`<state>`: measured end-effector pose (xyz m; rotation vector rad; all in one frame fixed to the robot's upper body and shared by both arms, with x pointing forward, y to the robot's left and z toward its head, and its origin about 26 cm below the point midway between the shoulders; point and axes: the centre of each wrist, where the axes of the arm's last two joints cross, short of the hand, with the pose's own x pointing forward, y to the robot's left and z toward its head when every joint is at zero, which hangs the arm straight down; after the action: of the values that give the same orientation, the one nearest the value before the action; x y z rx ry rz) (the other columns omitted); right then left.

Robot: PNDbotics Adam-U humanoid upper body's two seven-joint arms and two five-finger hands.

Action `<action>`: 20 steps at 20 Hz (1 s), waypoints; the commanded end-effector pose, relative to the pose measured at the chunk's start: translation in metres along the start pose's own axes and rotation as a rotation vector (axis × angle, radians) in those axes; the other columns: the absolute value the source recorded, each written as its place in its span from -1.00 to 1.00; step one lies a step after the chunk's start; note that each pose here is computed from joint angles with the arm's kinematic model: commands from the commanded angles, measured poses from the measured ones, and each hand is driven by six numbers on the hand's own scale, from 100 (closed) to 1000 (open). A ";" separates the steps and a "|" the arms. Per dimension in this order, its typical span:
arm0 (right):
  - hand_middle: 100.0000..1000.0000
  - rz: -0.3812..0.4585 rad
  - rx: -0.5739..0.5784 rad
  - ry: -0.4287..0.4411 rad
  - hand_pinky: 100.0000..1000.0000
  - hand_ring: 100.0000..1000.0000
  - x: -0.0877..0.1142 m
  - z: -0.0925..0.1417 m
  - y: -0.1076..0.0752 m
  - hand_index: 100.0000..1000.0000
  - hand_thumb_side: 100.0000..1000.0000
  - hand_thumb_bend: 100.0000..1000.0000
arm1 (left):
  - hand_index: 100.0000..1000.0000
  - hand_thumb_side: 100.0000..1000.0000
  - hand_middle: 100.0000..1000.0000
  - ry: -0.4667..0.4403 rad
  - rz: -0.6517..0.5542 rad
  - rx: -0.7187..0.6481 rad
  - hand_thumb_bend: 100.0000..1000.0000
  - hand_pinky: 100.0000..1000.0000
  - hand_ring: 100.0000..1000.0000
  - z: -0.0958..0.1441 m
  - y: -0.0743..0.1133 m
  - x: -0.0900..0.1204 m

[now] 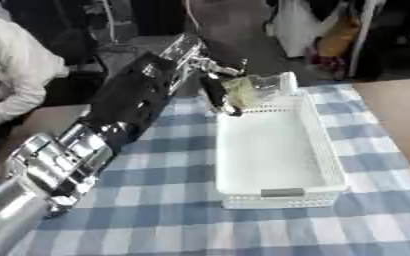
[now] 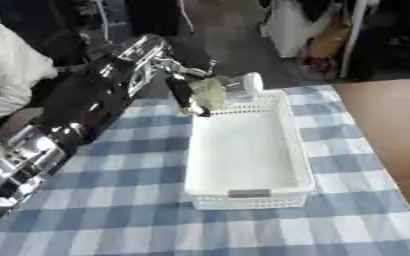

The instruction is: Pick up objects on the table and place them in the box.

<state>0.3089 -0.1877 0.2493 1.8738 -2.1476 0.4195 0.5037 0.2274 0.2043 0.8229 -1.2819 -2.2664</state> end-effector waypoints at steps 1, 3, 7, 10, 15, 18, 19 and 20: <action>-0.59 -0.007 0.038 -0.008 -0.76 -0.76 0.001 -0.011 0.003 -0.41 0.94 -1.00 | 0.08 0.63 -0.27 -0.002 -0.011 0.059 -1.00 -0.62 -0.45 0.005 0.013 -0.007; -0.59 -0.010 0.040 -0.008 -0.77 -0.76 0.001 -0.011 0.003 -0.41 0.94 -1.00 | 1.00 1.00 1.00 -0.038 -0.031 0.033 0.40 1.00 1.00 0.003 0.011 -0.005; -0.59 -0.016 0.047 -0.009 -0.77 -0.76 0.000 -0.013 0.003 -0.41 0.94 -1.00 | 1.00 1.00 1.00 -0.101 -0.018 0.094 0.57 1.00 1.00 -0.002 0.012 -0.002; -0.59 -0.018 0.048 -0.010 -0.77 -0.76 0.000 -0.013 0.003 -0.41 0.94 -1.00 | 1.00 1.00 1.00 -0.119 -0.014 0.133 0.67 1.00 1.00 -0.002 0.012 -0.001; -0.59 -0.019 0.049 -0.012 -0.77 -0.76 0.000 -0.014 0.003 -0.41 0.94 -1.00 | 1.00 1.00 1.00 -0.120 -0.008 0.167 0.68 1.00 1.00 0.000 0.011 -0.004; -0.59 -0.017 0.047 -0.012 -0.77 -0.76 0.000 -0.013 0.003 -0.41 0.94 -1.00 | 1.00 1.00 1.00 -0.106 -0.001 0.179 0.63 1.00 1.00 0.003 0.010 -0.006; -0.59 -0.015 0.045 -0.010 -0.77 -0.76 0.001 -0.013 0.003 -0.41 0.94 -1.00 | 1.00 1.00 1.00 -0.093 0.006 0.189 0.56 1.00 1.00 0.007 0.009 -0.009; -0.59 -0.012 0.042 -0.008 -0.77 -0.76 0.001 -0.012 0.003 -0.41 0.95 -1.00 | 1.00 1.00 1.00 -0.080 0.011 0.199 0.55 1.00 1.00 0.011 0.008 -0.011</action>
<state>0.3082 -0.1847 0.2542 1.9009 -2.1391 0.4320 0.5048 0.2249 0.1978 0.7275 -1.5407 -2.2419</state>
